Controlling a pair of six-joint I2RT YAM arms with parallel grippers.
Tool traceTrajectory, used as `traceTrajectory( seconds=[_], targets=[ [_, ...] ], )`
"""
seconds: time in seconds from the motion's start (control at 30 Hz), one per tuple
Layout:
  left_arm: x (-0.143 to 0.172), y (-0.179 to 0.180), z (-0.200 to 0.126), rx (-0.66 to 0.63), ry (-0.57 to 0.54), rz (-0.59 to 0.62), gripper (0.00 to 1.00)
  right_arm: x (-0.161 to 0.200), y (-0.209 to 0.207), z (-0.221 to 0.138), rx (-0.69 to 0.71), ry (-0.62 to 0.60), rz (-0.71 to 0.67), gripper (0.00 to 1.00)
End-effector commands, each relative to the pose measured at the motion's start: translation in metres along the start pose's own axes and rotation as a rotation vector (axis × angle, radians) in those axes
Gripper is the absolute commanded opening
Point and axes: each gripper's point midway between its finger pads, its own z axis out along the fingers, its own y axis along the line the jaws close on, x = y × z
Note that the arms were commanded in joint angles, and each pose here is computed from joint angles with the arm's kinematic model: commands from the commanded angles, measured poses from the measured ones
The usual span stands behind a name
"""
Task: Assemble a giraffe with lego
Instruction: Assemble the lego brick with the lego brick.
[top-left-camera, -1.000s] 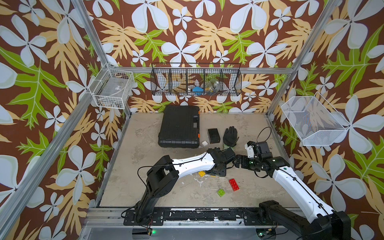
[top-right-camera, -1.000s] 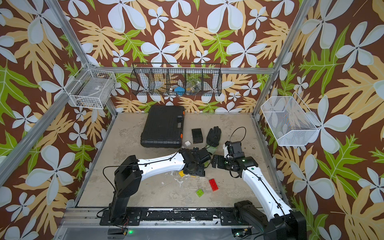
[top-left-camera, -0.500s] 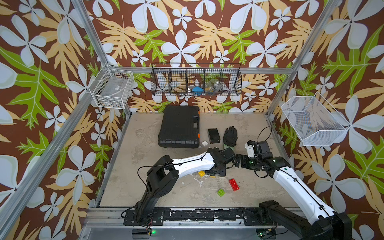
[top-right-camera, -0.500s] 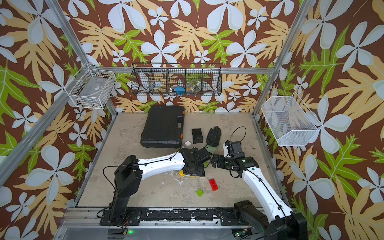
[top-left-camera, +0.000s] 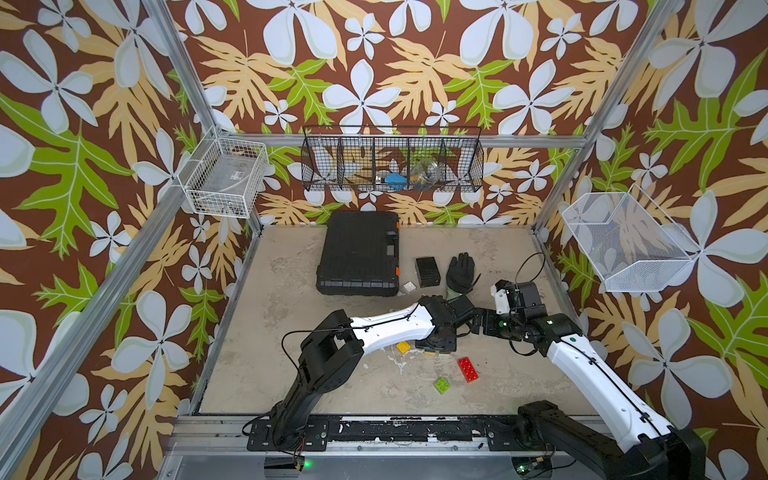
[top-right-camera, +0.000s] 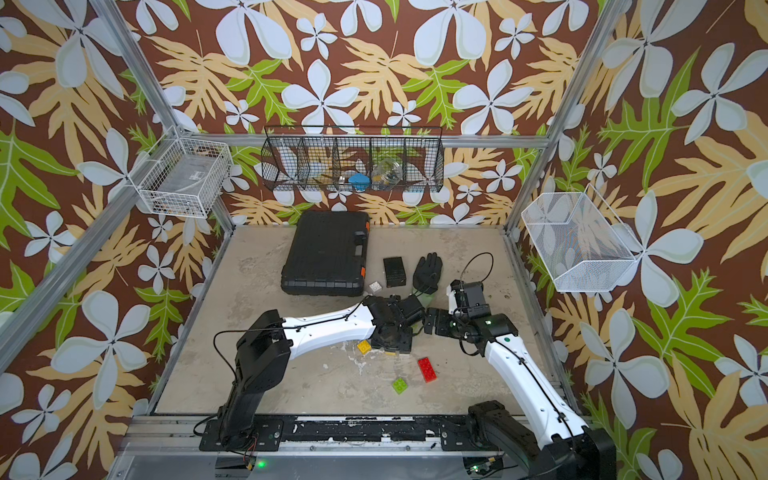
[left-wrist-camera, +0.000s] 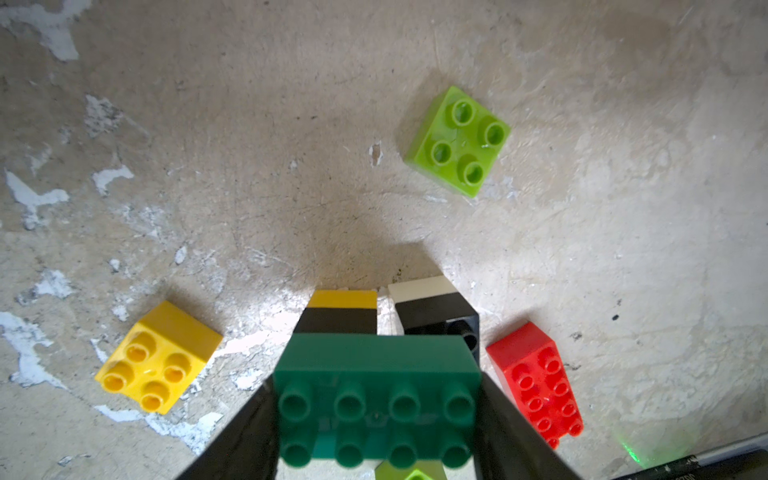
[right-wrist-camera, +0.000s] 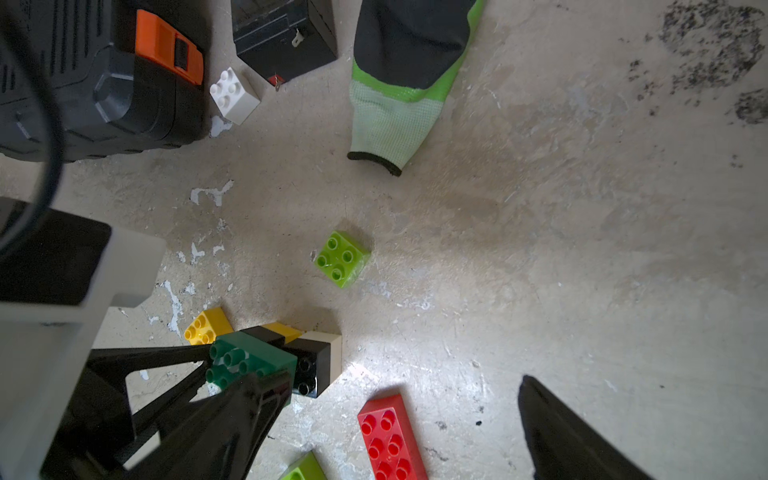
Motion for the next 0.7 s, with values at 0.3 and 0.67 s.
traceTrajectory(
  seconds=[0.3,0.67],
  targets=[
    [0.009,0.018,0.013,-0.088,0.025,0.016,0.31,-0.005,0.001,-0.002,0.005,-0.018,-0.004,1.00],
    [0.022,0.022,0.022,-0.113,0.072,0.023,0.31,-0.013,0.003,-0.010,0.021,-0.049,-0.015,1.00]
  ],
)
